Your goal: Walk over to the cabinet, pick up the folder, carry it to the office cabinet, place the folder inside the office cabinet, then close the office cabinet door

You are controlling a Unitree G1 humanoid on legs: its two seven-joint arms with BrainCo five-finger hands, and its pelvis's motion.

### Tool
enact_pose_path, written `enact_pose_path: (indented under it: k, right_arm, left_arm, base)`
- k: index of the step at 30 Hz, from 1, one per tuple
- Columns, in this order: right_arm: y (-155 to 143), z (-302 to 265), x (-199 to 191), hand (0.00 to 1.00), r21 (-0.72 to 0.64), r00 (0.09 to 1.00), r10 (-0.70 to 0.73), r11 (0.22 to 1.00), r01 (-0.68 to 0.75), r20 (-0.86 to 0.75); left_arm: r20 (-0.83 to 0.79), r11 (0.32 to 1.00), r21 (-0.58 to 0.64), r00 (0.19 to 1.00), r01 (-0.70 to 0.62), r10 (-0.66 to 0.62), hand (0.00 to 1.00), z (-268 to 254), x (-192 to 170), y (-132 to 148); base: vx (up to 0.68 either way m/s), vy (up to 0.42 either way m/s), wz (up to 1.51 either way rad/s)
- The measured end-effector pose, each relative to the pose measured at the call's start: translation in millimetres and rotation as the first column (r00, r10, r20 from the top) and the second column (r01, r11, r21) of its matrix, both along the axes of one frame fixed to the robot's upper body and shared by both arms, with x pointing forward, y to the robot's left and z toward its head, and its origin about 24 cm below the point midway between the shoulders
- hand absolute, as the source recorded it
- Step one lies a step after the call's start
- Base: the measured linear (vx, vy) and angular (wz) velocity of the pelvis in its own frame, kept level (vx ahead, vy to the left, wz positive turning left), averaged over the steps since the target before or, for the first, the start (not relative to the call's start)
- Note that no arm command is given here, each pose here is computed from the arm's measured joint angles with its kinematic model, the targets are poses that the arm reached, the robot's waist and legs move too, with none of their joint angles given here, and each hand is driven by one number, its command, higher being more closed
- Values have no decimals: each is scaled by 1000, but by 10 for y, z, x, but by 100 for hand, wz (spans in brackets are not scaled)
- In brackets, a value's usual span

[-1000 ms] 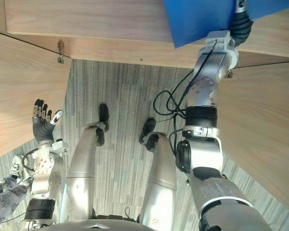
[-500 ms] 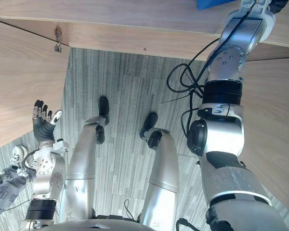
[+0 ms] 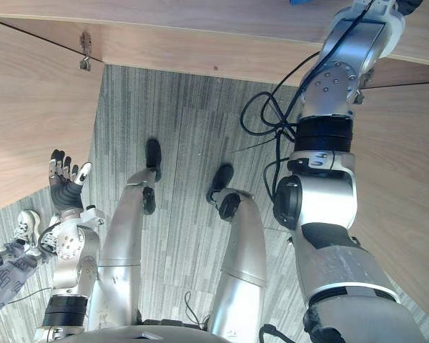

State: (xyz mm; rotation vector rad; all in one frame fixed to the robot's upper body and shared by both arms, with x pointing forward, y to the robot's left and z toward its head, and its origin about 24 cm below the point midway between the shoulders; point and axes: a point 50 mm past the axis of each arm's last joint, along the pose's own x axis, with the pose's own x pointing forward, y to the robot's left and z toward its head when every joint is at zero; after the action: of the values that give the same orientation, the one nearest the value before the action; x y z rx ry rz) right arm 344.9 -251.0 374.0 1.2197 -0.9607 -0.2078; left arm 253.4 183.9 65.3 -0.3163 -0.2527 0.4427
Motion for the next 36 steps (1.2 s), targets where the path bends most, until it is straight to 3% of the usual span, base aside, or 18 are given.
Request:
enact_pose_path:
  k: [8, 16, 19, 21, 22, 29, 33, 36]
  right_arm:
    - [148, -107, 86, 0, 132, 996, 81, 988, -76, -32]
    - [238, -256, 182, 0, 143, 984, 120, 985, -101, -130]
    - [343, -270, 247, 0, 21, 973, 93, 996, -91, -210]
    - [557, -270, 312, 0, -197, 953, 26, 976, -89, -301]
    - [590, -284, 336, 0, -236, 946, 8, 968, -89, -324]
    - [730, -322, 542, 0, -595, 855, -238, 798, -99, -460]
    - [679, -266, 571, 0, -691, 829, -330, 717, -90, -451]
    - [629, -302, 593, 0, -708, 813, -351, 698, -103, -464]
  left_arm:
    - [-11, 1000, -7, 1000, -17, 17, 0, -11, 3, 1]
    - [-56, 1000, -9, 998, -23, 22, 0, -97, 11, -2]
    - [-61, 999, -12, 998, -33, 32, 0, -95, 18, 6]
    - [-35, 1000, -15, 999, -14, 14, 0, 18, 152, -50]
    - [-26, 1000, -16, 1000, -4, 3, 0, 64, 209, -77]
    - [22, 999, 14, 999, 38, -39, 0, 236, 323, -154]
    - [38, 998, 31, 998, 54, -56, 0, 250, 256, -125]
    - [54, 998, 40, 997, 56, -58, 0, 284, 226, -103]
  base:
    - [-34, 13, -1]
    - [-12, 5, -3]
    - [-23, 14, -15]
    - [-37, 25, -27]
    - [-47, 27, -19]
    - [-27, 14, -4]
    - [-31, 21, -4]
    - [-37, 18, -2]
